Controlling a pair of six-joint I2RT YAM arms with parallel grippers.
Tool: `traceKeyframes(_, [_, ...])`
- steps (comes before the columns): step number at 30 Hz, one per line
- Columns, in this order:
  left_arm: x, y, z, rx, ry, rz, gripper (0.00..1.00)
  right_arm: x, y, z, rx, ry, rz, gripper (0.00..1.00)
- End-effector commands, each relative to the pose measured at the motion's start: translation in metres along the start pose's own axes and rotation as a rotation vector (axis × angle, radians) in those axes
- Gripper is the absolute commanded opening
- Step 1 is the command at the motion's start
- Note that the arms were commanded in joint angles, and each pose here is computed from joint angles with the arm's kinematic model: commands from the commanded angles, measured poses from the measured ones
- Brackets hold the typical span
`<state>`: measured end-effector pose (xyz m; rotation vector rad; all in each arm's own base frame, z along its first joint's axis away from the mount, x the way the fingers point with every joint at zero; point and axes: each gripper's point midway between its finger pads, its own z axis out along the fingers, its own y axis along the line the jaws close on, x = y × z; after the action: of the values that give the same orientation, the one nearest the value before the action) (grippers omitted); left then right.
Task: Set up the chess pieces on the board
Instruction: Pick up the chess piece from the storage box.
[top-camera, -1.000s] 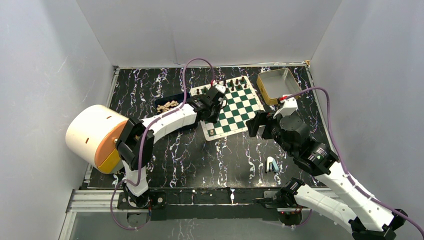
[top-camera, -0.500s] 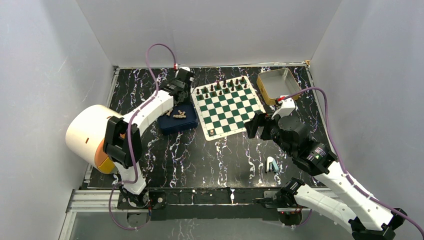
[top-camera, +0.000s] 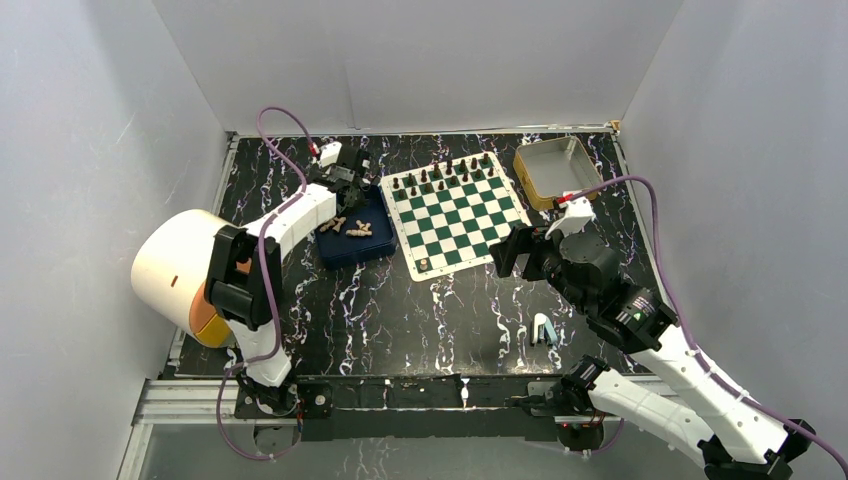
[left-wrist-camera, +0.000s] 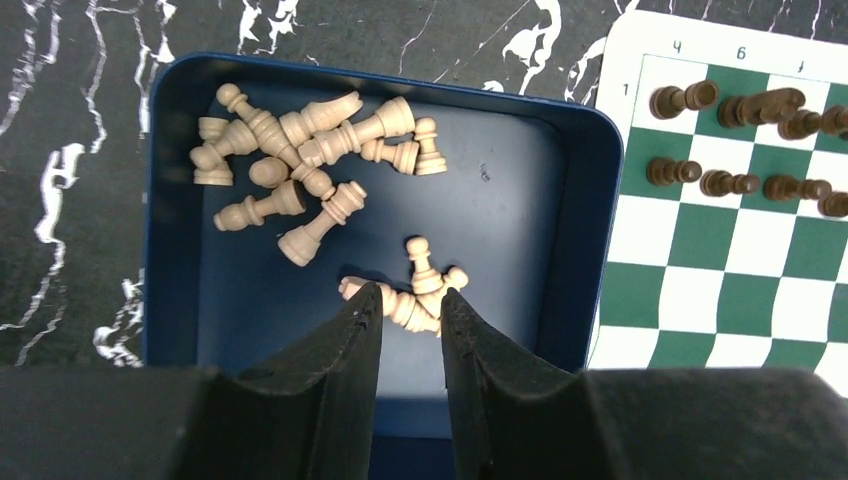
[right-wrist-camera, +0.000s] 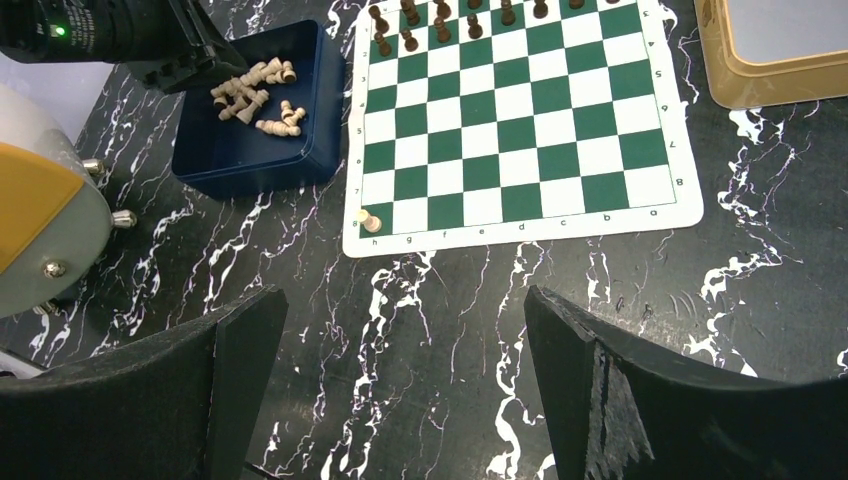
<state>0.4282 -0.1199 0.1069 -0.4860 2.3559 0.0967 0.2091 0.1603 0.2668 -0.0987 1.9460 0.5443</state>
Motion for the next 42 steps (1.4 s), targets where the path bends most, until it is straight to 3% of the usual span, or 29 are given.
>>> traceKeyframes(1, [0.001, -0.004, 0.018, 0.013, 0.015, -0.161, 0.25, -0.012, 0.007, -0.001, -0.030, -0.057, 0.025, 0.99])
traceKeyframes(16, [0.041, -0.011, 0.052, 0.028, 0.128, -0.165, 0.26, -0.015, 0.004, -0.004, -0.019, -0.068, 0.019, 0.99])
traceKeyframes(32, [0.063, 0.001, 0.064, -0.017, 0.170, -0.125, 0.29, -0.014, 0.005, -0.001, -0.020, -0.065, 0.019, 0.99])
traceKeyframes(36, [0.062, -0.002, 0.064, -0.007, 0.171, -0.117, 0.25, -0.014, 0.005, -0.002, -0.023, -0.065, 0.019, 0.99])
traceKeyframes(42, [0.039, -0.012, 0.053, 0.047, 0.132, -0.077, 0.10, -0.013, 0.005, -0.001, -0.022, -0.061, 0.020, 0.99])
